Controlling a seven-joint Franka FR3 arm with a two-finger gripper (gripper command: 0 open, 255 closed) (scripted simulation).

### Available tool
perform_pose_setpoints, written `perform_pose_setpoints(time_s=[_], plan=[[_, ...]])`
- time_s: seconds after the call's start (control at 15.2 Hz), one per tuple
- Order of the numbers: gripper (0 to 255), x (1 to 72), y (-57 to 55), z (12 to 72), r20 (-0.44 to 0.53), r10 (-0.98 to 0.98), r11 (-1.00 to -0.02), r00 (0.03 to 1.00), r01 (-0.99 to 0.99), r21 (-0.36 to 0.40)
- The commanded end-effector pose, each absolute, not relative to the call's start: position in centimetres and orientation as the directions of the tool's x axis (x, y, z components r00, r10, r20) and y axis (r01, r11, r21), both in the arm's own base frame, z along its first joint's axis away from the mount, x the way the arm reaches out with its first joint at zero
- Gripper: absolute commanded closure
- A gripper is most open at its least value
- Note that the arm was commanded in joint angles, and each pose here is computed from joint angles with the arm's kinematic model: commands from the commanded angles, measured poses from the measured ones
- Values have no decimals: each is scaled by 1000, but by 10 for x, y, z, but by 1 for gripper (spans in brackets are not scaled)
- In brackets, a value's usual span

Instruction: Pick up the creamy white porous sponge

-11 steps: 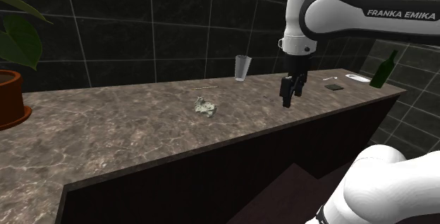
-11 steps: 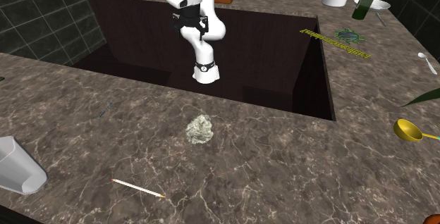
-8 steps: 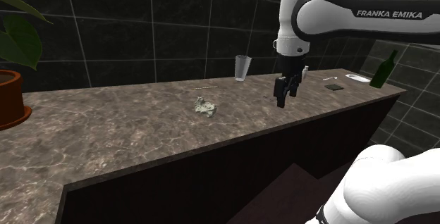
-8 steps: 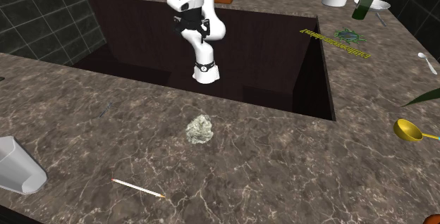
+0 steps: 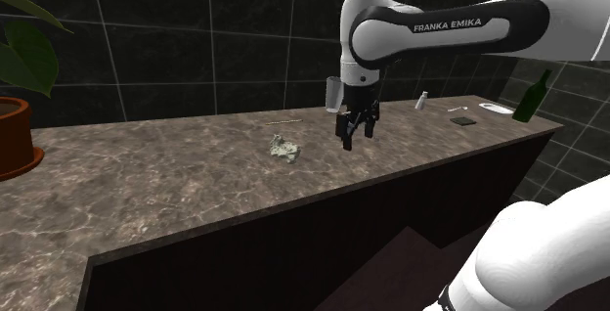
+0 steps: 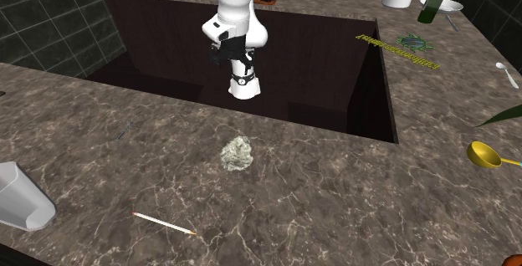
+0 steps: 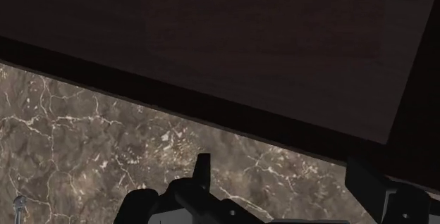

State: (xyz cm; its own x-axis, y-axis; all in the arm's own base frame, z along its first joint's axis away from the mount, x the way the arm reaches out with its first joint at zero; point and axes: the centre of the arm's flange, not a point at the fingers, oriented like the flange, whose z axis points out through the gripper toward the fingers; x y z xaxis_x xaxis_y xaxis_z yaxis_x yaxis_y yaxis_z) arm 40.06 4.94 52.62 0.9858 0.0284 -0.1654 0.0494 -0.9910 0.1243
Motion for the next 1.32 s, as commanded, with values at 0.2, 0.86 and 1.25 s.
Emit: perform_pose_setpoints(time_s=[0.2, 0.86, 1.25], plan=[[0, 460, 68, 496, -169, -22, -992, 985, -2, 122], [0, 578, 94, 440, -177, -122, -988, 977, -102, 120], [0, 598, 97, 410, -179, -138, -986, 974, -118, 119]])
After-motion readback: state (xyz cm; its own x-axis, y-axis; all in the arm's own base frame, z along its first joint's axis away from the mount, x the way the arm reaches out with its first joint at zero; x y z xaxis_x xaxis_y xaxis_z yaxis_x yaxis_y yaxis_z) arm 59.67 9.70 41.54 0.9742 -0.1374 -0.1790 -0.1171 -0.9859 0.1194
